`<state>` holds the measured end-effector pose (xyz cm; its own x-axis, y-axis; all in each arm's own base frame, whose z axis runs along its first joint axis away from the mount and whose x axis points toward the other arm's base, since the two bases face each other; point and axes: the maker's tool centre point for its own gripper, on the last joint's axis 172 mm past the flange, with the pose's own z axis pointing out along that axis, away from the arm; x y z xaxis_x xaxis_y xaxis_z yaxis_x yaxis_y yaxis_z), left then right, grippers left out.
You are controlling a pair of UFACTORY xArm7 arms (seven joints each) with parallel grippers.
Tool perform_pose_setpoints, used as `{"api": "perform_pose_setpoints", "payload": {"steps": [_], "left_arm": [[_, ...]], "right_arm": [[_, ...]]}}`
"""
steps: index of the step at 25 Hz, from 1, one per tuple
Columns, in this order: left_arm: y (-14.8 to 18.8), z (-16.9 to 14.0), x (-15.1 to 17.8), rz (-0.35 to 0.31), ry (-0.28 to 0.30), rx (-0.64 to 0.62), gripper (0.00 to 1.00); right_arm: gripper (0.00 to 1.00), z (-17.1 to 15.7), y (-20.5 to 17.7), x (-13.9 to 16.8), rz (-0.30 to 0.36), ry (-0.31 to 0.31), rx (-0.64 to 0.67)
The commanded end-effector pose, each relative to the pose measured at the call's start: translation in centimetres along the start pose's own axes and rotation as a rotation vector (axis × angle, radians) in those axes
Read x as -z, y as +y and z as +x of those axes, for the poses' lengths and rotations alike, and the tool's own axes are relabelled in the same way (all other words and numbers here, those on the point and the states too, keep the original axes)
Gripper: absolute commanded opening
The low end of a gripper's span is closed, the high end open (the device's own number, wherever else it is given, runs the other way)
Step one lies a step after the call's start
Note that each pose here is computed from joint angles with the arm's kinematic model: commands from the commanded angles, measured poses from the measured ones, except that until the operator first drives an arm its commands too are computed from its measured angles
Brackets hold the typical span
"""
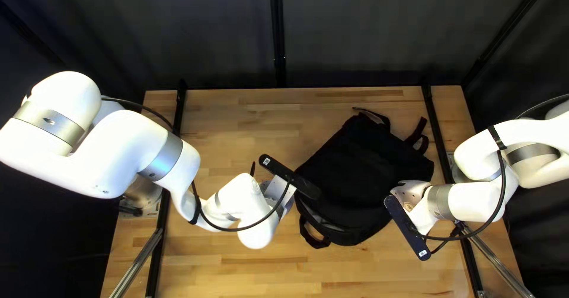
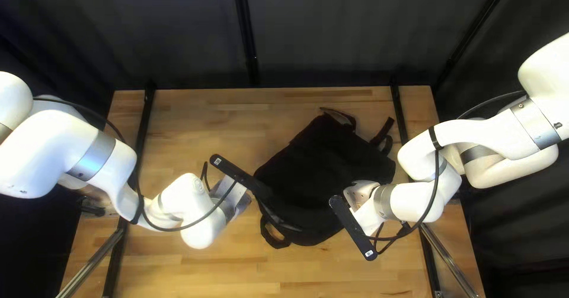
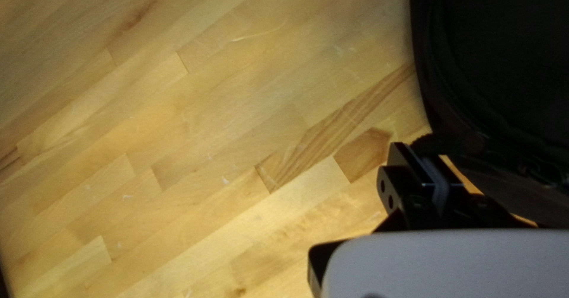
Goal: Remove a lunch box from a kids backpack
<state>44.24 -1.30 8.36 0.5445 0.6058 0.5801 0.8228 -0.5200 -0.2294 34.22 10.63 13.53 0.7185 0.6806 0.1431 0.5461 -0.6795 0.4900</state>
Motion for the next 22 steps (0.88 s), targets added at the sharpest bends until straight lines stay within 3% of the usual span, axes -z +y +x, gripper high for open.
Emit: {"api": "perform_pose_setpoints", "payload": {"steps": [1,22], "left_arm": [[-0.8,0.7,-1.0,0.002,-0.008,0.007,0.00],[-3.6,6.8,-6.1,0.000,-0.048,0.018,0.00]], "right_arm": [[0.00,-0.1,0.2,-0.1,0.003,0.003,0.004],[0.00,-0.1,0.5,-1.2,0.022,0.011,0.033]]}}
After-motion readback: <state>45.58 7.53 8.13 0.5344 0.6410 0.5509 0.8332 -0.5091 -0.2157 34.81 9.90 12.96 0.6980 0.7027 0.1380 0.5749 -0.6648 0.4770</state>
